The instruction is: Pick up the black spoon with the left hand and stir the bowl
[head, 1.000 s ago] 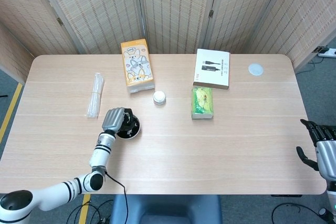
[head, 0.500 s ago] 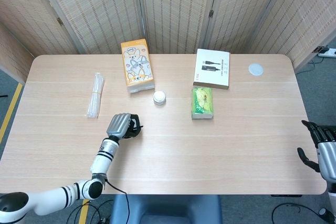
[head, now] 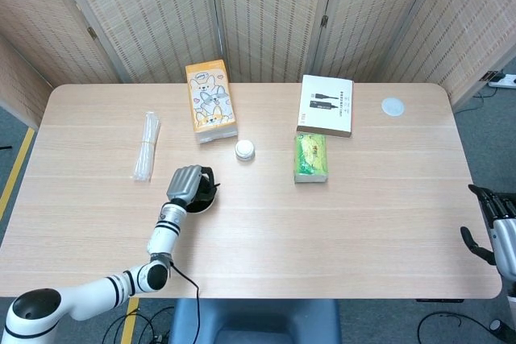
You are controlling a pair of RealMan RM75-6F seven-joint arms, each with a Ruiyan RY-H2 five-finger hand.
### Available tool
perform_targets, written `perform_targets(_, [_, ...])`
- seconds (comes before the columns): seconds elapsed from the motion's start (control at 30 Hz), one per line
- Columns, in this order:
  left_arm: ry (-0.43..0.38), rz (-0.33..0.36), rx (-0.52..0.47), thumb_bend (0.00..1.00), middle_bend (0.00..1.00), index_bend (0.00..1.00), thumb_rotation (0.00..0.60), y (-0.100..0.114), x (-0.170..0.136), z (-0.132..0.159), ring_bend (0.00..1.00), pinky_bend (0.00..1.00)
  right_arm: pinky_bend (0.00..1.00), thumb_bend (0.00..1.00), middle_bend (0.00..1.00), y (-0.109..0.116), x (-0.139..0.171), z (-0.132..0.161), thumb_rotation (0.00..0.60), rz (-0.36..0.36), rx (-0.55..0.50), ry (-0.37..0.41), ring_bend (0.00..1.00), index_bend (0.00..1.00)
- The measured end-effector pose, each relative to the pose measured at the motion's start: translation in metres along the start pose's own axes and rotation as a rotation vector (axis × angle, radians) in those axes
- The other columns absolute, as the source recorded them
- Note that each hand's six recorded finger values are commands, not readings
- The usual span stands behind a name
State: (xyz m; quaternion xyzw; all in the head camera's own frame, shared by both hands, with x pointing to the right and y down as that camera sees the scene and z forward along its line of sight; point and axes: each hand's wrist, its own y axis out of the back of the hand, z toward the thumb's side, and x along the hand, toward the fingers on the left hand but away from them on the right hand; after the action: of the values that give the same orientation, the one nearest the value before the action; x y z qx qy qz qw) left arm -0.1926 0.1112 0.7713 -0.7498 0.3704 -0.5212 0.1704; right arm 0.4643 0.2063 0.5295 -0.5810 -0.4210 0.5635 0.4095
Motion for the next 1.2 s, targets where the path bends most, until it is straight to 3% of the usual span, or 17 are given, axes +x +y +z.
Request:
perform_targets(0.33, [0.004,0.013,0.023,0.47,0.95,0.66,0.600,0.012,-0.005,-0.016,0.93,1.00,0.24,0.26,0.23,-0.002,-0.001,0.001,0.600,0.003,-0.001,0.004,0.28,0.17])
perform_targets(0.77, [-0.073,-0.038,0.031,0.47,0.95,0.66,0.600,-0.008,-0.019,0.006,0.93,1.00,0.24,0.26,0.23,-0.001,0.003,0.000,0.600,0.000,0.000,-0.006,0.28,0.17])
perform_targets(1.2, [-0.014,0.023,0.034,0.47,0.95,0.66,0.600,0.001,0.001,-0.008,0.93,1.00,0.24,0.26,0.23,-0.001,0.007,-0.005,0.600,-0.001,-0.002,-0.022,0.28,0.17])
